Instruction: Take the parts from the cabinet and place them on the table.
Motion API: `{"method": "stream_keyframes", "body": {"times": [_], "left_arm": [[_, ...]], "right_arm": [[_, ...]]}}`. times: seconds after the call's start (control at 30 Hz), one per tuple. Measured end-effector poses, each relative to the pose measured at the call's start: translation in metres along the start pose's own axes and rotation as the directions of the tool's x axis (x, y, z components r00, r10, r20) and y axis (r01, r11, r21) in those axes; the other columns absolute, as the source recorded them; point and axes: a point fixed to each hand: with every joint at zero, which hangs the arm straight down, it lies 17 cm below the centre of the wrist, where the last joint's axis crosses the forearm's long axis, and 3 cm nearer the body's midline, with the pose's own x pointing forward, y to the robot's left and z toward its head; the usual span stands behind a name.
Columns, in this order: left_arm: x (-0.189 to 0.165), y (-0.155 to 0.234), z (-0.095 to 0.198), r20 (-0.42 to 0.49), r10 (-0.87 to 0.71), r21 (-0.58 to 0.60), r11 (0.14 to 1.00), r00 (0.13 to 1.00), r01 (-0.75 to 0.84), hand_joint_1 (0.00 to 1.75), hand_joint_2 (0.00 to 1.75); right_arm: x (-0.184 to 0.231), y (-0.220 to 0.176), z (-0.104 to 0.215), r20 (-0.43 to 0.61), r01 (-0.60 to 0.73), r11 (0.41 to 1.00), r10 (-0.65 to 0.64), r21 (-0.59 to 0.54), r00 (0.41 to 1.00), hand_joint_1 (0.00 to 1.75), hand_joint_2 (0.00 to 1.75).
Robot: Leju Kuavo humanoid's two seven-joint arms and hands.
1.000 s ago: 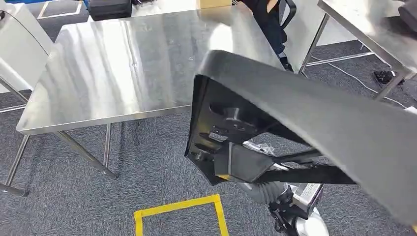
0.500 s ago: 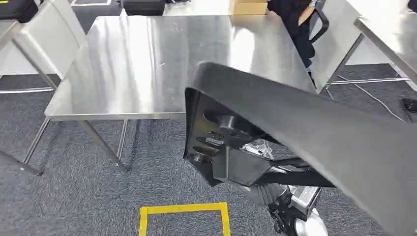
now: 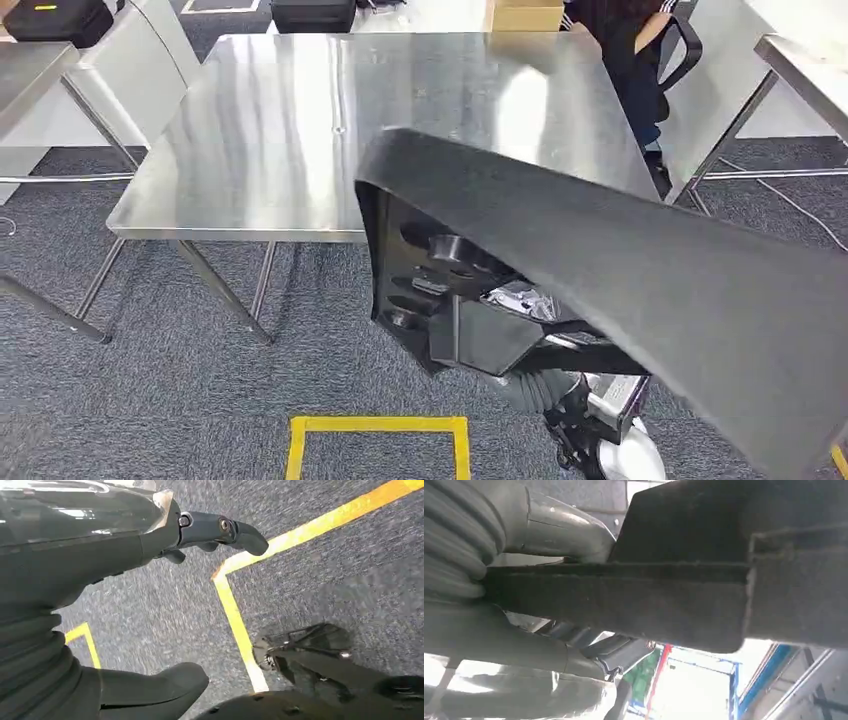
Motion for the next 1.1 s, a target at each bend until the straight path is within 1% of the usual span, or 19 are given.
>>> {"method": "stream_keyframes", "body": {"times": [0.93, 1.1], "left_arm": [[0.0024, -0.0010, -0.0003, 0.001, 0.015, -0.003, 1.000, 1.000, -0.015, 0.00, 1.75], [-0.0028, -0.0003, 0.0006, -0.007, 0.017, -0.001, 1.000, 1.000, -0.017, 0.00, 1.75]], "right_arm": [[-0.0009, 0.0034, -0.0003, -0.002, 0.008, 1.000, -0.008, 0.015, 1.000, 1.75, 1.75], [-0.0025, 0.0041, 0.0003, -0.006, 0.010, 1.000, -0.010, 0.016, 1.000, 1.75, 1.75]]}}
